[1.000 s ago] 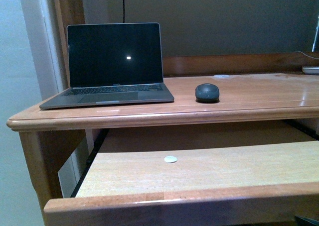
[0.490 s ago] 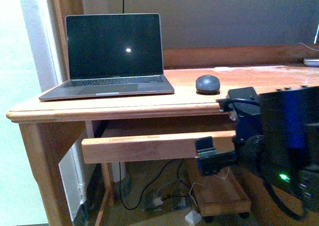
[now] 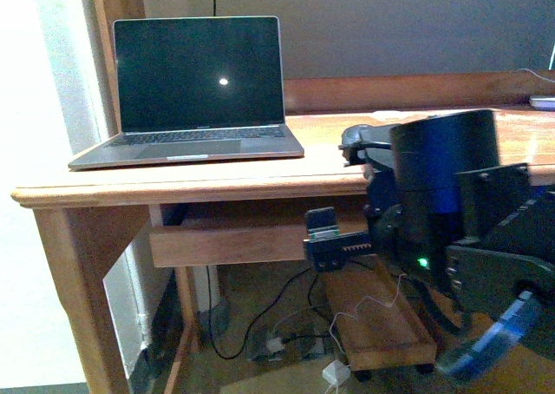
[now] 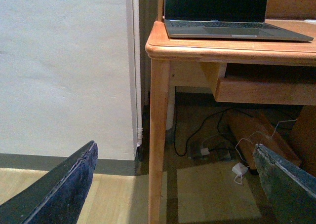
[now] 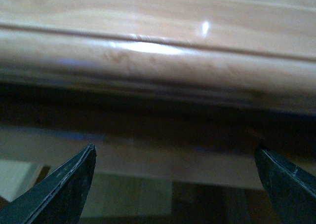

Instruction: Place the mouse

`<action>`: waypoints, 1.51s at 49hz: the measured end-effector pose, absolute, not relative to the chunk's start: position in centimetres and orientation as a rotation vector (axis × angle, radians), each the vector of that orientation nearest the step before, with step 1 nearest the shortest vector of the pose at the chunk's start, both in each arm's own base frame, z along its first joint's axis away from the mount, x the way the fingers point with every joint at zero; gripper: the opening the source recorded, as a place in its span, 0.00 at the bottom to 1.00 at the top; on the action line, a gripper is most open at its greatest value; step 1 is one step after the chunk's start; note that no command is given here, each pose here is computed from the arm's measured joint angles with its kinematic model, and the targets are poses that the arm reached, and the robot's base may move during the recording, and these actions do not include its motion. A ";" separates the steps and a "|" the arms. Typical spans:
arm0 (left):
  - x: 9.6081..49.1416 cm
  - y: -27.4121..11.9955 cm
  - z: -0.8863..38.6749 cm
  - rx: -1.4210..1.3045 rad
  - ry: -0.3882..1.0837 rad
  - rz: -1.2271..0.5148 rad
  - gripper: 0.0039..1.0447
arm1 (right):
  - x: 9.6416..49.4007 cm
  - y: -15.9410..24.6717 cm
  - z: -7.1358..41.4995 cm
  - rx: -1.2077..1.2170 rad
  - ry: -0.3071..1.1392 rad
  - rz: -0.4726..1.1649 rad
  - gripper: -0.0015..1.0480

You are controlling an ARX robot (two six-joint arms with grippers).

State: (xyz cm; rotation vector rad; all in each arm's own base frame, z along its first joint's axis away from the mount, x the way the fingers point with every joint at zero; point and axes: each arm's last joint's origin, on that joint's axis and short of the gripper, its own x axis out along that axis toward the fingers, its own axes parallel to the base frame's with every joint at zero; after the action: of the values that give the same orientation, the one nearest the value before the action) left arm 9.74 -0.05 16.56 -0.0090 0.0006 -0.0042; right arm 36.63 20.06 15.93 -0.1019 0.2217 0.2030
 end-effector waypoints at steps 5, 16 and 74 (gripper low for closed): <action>9.7 0.0 16.6 -0.009 0.001 -0.003 0.93 | 33.8 17.5 16.4 -0.054 0.238 0.250 0.93; 9.7 0.0 16.6 -0.009 0.001 -0.004 0.93 | 25.5 11.1 18.5 0.125 0.215 0.332 0.93; 9.7 0.0 16.6 -0.009 0.001 -0.005 0.93 | 9.7 0.0 16.8 0.014 -0.009 0.004 0.13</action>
State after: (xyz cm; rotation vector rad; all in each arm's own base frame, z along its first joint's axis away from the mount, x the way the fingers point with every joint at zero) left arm 9.74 -0.05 16.56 -0.0086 0.0006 -0.0050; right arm 9.72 0.04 16.80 0.0139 -0.0086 0.0039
